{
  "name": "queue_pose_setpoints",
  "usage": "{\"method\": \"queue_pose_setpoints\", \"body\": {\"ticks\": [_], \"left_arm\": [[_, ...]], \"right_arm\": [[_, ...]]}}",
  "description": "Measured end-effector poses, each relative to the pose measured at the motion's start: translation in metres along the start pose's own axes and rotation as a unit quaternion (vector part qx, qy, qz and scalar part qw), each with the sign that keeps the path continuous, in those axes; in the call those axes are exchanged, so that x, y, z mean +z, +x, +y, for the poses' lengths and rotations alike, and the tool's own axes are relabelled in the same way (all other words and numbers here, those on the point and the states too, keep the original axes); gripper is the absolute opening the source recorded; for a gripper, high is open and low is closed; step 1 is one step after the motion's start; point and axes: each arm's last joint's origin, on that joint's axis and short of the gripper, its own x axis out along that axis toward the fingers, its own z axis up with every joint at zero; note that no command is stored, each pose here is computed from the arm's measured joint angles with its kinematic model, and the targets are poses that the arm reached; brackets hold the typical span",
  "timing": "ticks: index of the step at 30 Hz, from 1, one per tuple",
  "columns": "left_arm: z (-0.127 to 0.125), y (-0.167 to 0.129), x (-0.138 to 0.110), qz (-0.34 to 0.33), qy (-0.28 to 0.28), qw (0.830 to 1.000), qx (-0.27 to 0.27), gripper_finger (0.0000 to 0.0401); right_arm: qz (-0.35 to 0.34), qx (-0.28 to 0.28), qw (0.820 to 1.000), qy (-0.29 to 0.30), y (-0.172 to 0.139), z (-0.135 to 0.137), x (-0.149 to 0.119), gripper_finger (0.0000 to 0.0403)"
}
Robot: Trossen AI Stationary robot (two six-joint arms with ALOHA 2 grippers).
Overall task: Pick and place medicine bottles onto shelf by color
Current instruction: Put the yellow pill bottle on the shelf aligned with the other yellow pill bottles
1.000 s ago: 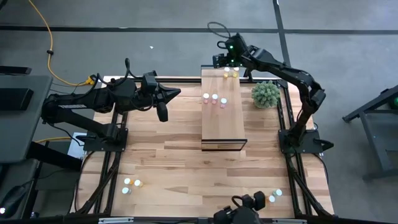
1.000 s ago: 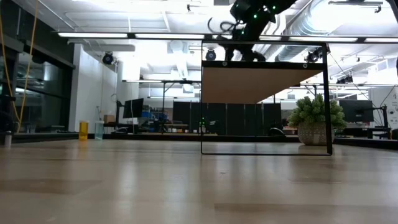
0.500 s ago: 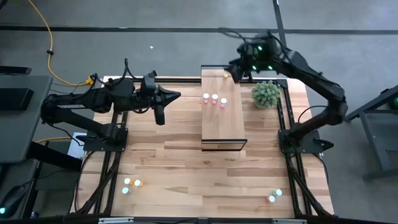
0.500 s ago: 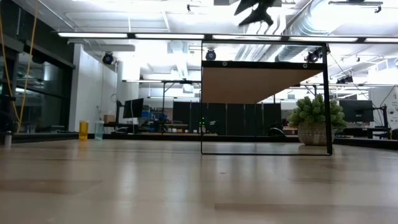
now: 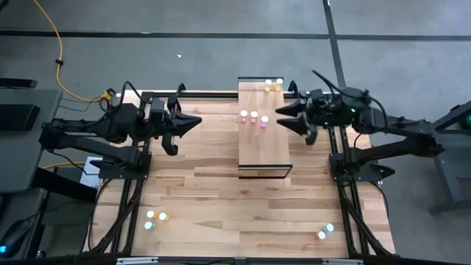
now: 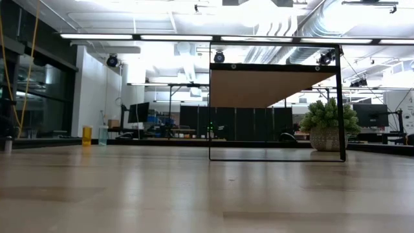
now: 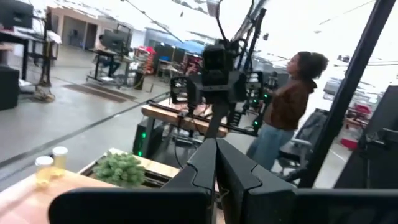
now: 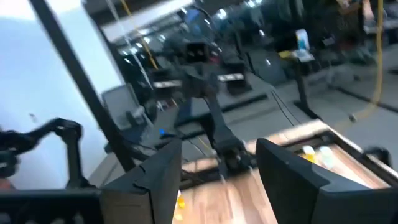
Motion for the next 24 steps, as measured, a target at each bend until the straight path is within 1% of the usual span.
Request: {"method": "queue_pose_setpoints", "body": {"ticks": [2,5,11,16,20,24], "left_arm": [[0.0003,-0.0003,0.001,-0.006,0.004,1.0,0.006,0.0],[0.0005,-0.0005,0.0021,-0.012,0.004,1.0,0.011,0.0],[0.0006,-0.0003,0.0014,-0.009,0.018,1.0,0.011,0.0006],[0.0005,-0.0003,0.0015,-0.009,0.029,0.999,0.012,0.0026],[0.0008,-0.0002,0.0015,-0.009,0.04,0.999,0.013,0.006],[0.0004,-0.0006,0.0035,0.001,0.037,0.999,0.015,0.0125]], "right_arm": [[-0.018,0.015,1.0,-0.014,-0.0041,0.0039,-0.0024,0.0197],[-0.023,0.026,0.999,-0.029,-0.0075,0.0083,-0.0023,0.0197],[-0.026,0.031,0.999,-0.032,-0.0093,0.0118,0.0022,0.0197],[-0.023,0.03,0.999,-0.032,-0.0088,0.0114,0.0016,0.0197],[-0.022,0.03,0.999,-0.031,-0.0087,0.0114,0.0014,0.0197],[-0.022,0.03,0.999,-0.028,-0.0087,0.0114,0.0014,0.0197]]}}
